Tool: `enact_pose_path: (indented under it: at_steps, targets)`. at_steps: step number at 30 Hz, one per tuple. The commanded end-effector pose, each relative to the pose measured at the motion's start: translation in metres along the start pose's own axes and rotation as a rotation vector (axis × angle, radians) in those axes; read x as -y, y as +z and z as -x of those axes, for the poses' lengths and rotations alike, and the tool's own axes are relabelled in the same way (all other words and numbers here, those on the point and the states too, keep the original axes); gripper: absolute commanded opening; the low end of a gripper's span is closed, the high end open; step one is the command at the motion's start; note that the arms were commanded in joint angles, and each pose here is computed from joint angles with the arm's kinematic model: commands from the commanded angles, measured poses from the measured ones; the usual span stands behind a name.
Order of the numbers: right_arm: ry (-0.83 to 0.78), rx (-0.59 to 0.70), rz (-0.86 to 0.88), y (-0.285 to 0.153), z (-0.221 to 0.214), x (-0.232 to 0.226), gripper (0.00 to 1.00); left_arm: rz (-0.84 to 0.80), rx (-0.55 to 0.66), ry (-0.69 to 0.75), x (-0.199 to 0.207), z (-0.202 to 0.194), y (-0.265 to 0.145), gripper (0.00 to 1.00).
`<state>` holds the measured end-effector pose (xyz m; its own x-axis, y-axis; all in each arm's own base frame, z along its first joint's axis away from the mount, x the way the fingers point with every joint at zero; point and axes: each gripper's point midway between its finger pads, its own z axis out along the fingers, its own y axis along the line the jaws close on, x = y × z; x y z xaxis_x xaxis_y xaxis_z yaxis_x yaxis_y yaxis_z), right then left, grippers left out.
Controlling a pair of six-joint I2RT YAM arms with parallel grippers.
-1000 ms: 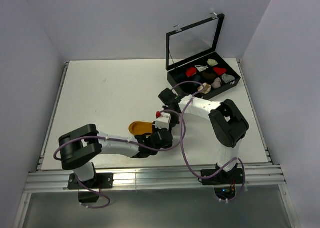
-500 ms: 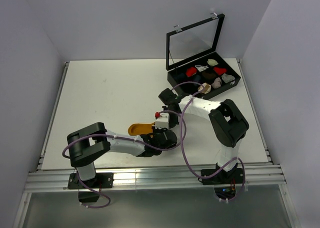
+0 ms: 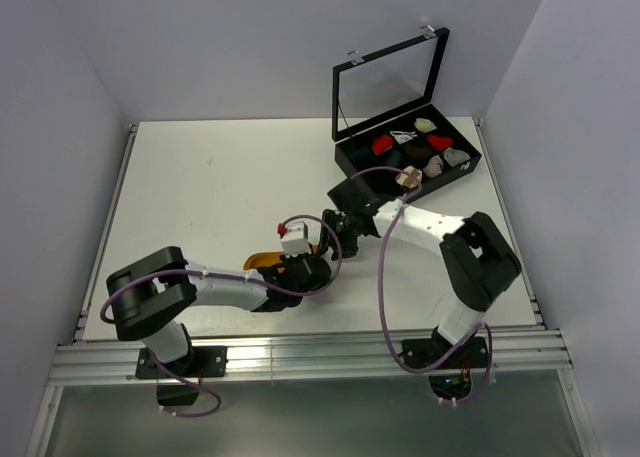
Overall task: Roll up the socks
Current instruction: Roll the sock at the center of the board.
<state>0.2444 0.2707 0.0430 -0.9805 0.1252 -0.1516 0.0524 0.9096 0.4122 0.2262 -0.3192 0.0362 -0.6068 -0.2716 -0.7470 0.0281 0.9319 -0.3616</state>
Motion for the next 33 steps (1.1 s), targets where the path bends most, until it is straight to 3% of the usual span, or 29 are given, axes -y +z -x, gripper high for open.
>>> enact_pose_path:
  at_steps: [1,5,11,18,33]
  targets:
    - [-0.006,0.123,0.169,-0.031,0.020,-0.032,0.54,0.061,-0.098,-0.031,-0.039,-0.021,-0.004,0.23]
    - [-0.029,0.180,0.251,-0.040,0.024,-0.042,0.54,0.026,-0.151,-0.159,-0.053,-0.024,-0.012,0.23]
    - [-0.072,0.148,0.306,-0.020,0.015,-0.043,0.55,-0.005,-0.162,-0.308,-0.070,-0.016,-0.018,0.24]
    - [-0.160,0.124,0.419,-0.007,0.006,-0.061,0.59,-0.018,-0.198,-0.396,-0.083,-0.024,-0.021,0.25]
    - [-0.225,0.015,0.486,0.036,-0.020,-0.065,0.61,0.004,-0.247,-0.459,-0.103,-0.035,-0.025,0.26]
